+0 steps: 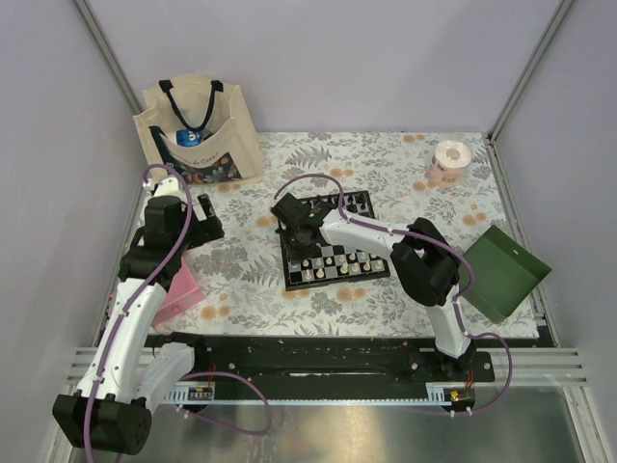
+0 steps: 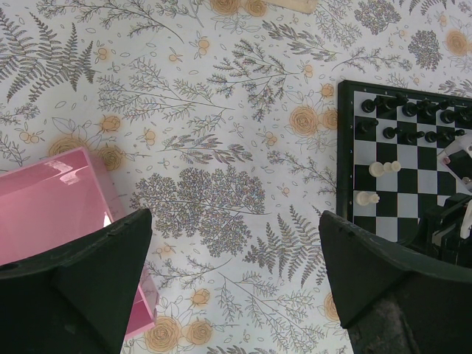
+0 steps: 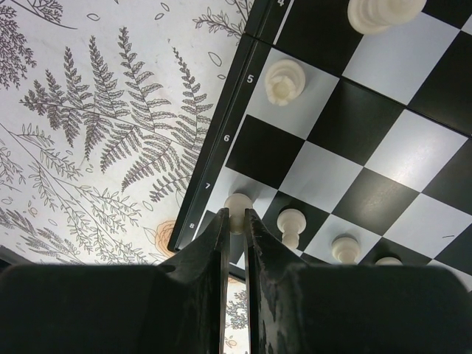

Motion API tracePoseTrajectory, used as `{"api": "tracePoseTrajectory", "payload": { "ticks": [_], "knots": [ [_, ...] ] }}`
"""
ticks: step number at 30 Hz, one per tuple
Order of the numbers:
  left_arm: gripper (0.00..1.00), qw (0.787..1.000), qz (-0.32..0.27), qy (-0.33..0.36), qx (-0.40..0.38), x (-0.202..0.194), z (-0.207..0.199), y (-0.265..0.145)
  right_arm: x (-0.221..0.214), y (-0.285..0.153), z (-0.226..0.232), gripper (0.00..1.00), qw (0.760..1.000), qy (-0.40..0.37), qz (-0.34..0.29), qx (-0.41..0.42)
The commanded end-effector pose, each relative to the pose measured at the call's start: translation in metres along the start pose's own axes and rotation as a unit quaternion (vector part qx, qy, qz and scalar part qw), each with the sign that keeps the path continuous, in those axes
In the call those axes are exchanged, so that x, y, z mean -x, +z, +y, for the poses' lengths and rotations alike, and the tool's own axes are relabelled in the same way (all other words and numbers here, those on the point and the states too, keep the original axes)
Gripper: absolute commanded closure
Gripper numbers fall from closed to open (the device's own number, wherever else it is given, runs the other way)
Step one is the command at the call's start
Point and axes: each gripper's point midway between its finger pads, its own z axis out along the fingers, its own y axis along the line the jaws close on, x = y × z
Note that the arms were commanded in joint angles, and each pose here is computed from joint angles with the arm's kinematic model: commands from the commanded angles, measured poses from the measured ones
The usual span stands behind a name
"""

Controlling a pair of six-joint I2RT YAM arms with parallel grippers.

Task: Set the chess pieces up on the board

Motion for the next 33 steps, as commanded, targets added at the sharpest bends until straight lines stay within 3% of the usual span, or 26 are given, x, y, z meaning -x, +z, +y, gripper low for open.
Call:
{"api": "tracePoseTrajectory", "payload": {
  "ticks": [1,5,10,17,26,33],
  "knots": [
    [0.01,1.0,-0.016,-0.001,-0.014,0.009,-0.005,0.001,0.008,-0.017,0.016,0.87,1.0,-0.003,-0.021,0.021],
    [0.01,1.0,-0.016,-0.001,-0.013,0.008,-0.005,0.001,0.006,-0.014,0.014,0.86,1.0,-0.002,-0.017,0.017],
    [0.01,1.0,-0.016,-0.001,-0.013,0.008,-0.005,0.001,0.006,-0.011,0.011,0.75,1.0,-0.005,-0.017,0.01],
    [0.01,1.0,-0.018,-0.002,-0.012,0.009,-0.004,0.0,0.012,-0.015,0.013,0.69,1.0,-0.008,-0.024,0.012],
    [0.01,1.0,-0.021,-0.002,-0.012,0.01,-0.004,-0.001,0.043,-0.043,0.017,0.58,0.997,-0.013,-0.076,0.007],
    [0.01,1.0,-0.022,-0.002,-0.012,0.009,-0.004,-0.002,0.063,-0.037,0.008,0.54,0.996,0.004,-0.09,-0.005]
  ]
}}
